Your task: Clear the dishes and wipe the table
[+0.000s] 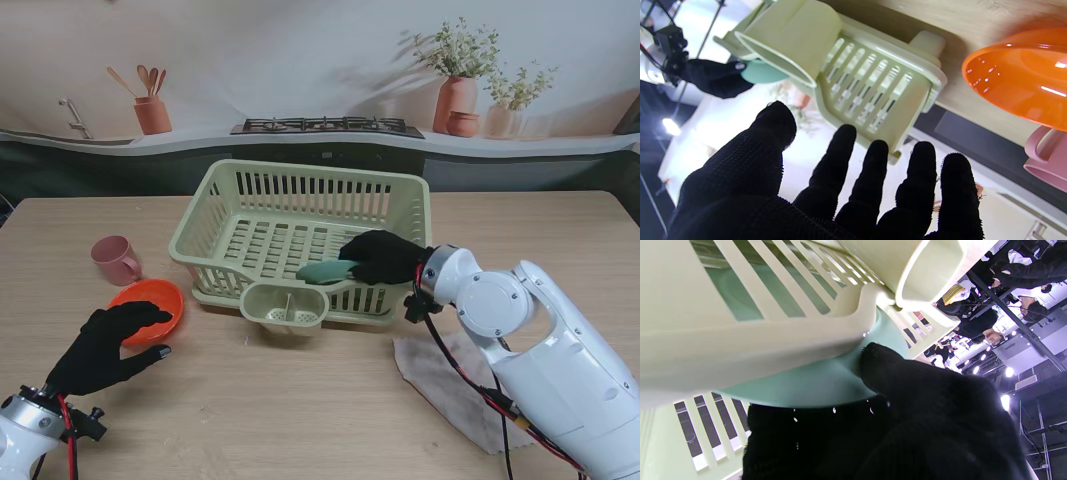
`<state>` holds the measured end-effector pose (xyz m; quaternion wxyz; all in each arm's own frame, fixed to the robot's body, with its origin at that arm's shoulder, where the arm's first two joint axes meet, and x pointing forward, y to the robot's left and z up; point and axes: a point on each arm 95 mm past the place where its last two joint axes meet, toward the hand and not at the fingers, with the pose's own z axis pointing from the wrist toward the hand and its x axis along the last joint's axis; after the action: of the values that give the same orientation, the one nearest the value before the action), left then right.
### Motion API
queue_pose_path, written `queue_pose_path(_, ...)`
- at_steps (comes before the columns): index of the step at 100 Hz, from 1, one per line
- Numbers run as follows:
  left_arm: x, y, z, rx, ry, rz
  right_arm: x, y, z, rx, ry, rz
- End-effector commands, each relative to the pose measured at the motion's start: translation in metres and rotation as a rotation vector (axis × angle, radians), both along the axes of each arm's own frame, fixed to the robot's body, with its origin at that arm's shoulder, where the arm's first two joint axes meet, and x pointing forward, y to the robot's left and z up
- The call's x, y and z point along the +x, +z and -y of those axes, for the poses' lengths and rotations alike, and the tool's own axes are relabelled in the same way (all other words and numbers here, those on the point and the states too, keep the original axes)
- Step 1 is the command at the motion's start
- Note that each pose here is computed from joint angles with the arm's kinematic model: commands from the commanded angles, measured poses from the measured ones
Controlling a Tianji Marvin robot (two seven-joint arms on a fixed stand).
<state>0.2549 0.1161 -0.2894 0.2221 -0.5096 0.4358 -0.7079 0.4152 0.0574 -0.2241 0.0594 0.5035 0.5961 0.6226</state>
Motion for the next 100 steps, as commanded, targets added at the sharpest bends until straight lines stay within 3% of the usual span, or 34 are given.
queue_pose_path(1, -0.001, -0.001, 0.001, 0.0, -0.007, -0.007, -0.001, -0.003, 0.002, -0.015, 0.011, -0.016)
queue_pose_path(62, -0.001, -0.001, 0.001, 0.002, -0.006, -0.009, -0.003, 0.007, 0.013, -0.021, 0.062, 0.036)
queue_pose_path(100, -0.001, -0.002, 0.001, 0.003, -0.007, -0.01, -0.003, 0.004, 0.018, -0.067, 0.079, 0.034)
